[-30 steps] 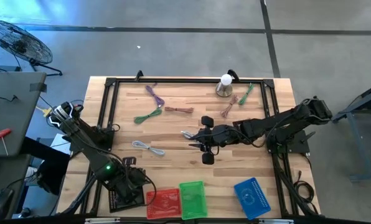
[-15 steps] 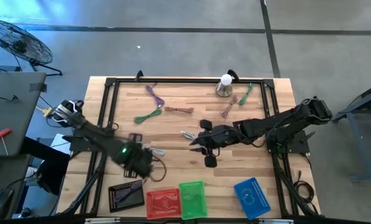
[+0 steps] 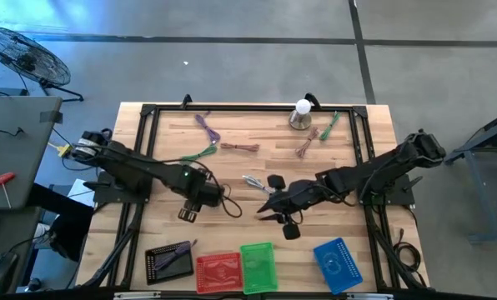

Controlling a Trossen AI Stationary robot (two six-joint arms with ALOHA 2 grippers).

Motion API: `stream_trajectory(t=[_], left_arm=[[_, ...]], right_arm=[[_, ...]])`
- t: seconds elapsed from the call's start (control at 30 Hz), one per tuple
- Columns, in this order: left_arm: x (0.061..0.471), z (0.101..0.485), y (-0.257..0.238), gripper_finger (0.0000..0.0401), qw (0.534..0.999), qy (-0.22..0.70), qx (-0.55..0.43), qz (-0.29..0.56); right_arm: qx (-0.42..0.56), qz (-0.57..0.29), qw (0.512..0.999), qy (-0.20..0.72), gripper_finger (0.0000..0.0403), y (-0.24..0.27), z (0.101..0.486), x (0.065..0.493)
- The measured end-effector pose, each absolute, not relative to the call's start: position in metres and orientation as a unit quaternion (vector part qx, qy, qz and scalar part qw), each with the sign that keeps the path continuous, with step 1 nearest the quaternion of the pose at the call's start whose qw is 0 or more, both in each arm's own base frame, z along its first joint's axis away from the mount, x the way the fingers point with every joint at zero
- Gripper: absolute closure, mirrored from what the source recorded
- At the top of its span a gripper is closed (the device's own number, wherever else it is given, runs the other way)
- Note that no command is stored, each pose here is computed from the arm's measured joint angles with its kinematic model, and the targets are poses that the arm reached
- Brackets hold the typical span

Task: Pick & Place USB Port
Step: Put the left light blue charger cable into the blue bin

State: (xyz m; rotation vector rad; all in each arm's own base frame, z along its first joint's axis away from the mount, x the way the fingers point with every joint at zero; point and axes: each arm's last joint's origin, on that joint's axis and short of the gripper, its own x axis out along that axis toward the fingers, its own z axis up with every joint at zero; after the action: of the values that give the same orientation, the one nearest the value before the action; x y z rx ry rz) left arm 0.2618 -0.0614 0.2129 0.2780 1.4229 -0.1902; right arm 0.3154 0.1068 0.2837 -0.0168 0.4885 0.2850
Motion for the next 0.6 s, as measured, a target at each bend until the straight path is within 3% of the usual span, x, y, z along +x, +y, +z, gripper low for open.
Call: stream_trajectory(t=[0.6], left_arm=[[0.258, 0.172, -0.028, 0.0231, 0.764, 0.635, 0.039, -0.107]], right_arm=[[-0.04, 0.123, 0.969, 0.212, 0.0308, 0.11, 0.297, 0.306]])
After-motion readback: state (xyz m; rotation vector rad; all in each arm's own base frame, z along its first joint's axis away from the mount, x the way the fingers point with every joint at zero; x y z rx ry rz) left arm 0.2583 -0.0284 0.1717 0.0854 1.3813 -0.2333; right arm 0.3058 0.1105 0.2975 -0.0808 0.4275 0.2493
